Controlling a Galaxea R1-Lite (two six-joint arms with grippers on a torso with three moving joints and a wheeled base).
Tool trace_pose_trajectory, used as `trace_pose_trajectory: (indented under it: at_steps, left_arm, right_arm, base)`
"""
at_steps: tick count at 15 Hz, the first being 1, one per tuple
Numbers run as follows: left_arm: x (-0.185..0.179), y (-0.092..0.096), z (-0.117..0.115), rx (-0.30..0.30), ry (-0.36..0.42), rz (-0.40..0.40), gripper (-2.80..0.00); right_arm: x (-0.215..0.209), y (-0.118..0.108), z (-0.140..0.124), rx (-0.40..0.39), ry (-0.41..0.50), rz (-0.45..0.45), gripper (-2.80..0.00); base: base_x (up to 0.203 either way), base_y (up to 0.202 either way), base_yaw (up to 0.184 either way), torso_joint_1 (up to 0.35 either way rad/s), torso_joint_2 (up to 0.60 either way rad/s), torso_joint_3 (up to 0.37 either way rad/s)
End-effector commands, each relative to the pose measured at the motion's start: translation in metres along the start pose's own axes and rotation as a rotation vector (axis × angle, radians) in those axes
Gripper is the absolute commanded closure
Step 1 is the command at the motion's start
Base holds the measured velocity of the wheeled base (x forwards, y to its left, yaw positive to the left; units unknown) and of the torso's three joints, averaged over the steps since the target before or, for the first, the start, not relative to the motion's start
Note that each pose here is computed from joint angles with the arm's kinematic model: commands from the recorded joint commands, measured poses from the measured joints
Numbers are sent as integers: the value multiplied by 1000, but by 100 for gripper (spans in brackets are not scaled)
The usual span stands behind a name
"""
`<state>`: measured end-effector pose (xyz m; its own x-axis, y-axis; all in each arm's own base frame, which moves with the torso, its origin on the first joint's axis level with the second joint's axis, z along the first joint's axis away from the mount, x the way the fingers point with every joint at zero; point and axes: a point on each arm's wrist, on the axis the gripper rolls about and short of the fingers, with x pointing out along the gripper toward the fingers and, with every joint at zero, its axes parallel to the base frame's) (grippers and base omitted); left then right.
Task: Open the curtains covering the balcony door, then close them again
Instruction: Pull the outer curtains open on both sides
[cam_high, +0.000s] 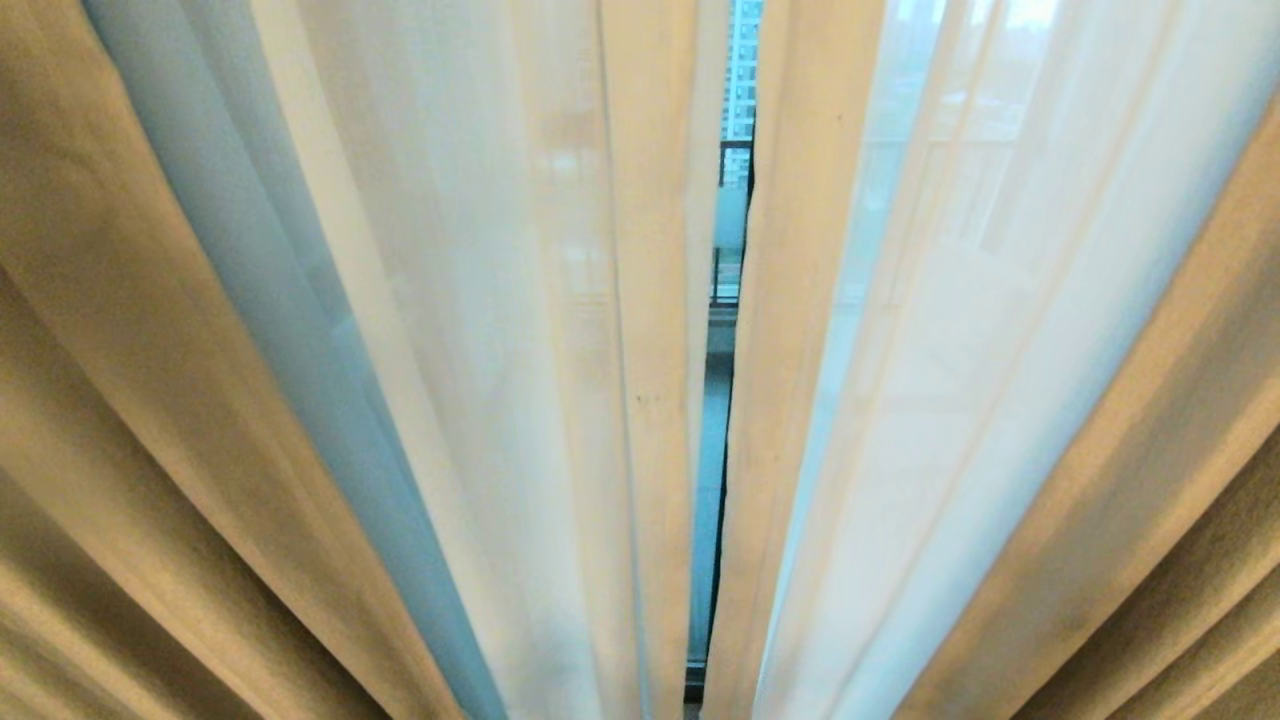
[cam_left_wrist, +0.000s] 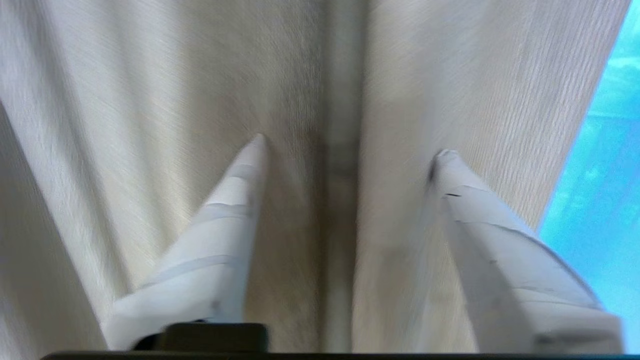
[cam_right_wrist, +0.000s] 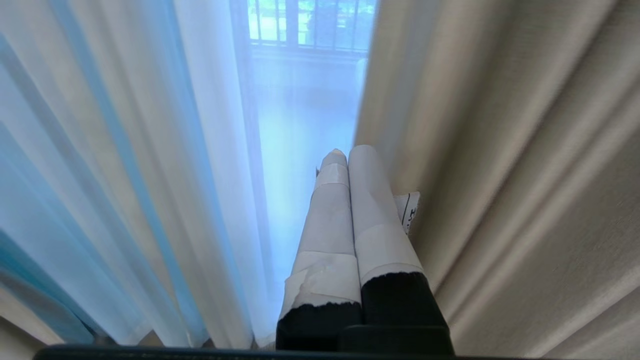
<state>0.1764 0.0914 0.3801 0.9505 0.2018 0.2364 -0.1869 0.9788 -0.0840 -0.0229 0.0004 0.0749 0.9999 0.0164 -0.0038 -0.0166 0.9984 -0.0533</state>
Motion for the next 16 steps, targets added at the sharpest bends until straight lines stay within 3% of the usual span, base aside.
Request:
trace_pose_trajectory:
  at_steps: [1,10,11,16]
  left_arm:
    - [-20,-8,3,-5,8,-8,-280]
    - [-84,-27,-25,-30,73,-26,-280]
    - [-88,-27,-27,-31,76,-26,0]
    - [-120,-36,-44,-46,107,-59,0]
  right_arm:
    - [0,0,0,0,2,1,0]
    - [0,0,0,0,1,1,0]
    - [0,0,0,0,2,1,0]
    - [0,0,0,0,2,1,0]
  base:
    - [0,0,0,0,0,0]
    - [0,0,0,0,0,0]
    - [0,0,0,0,0,0]
    - [0,0,0,0,0,0]
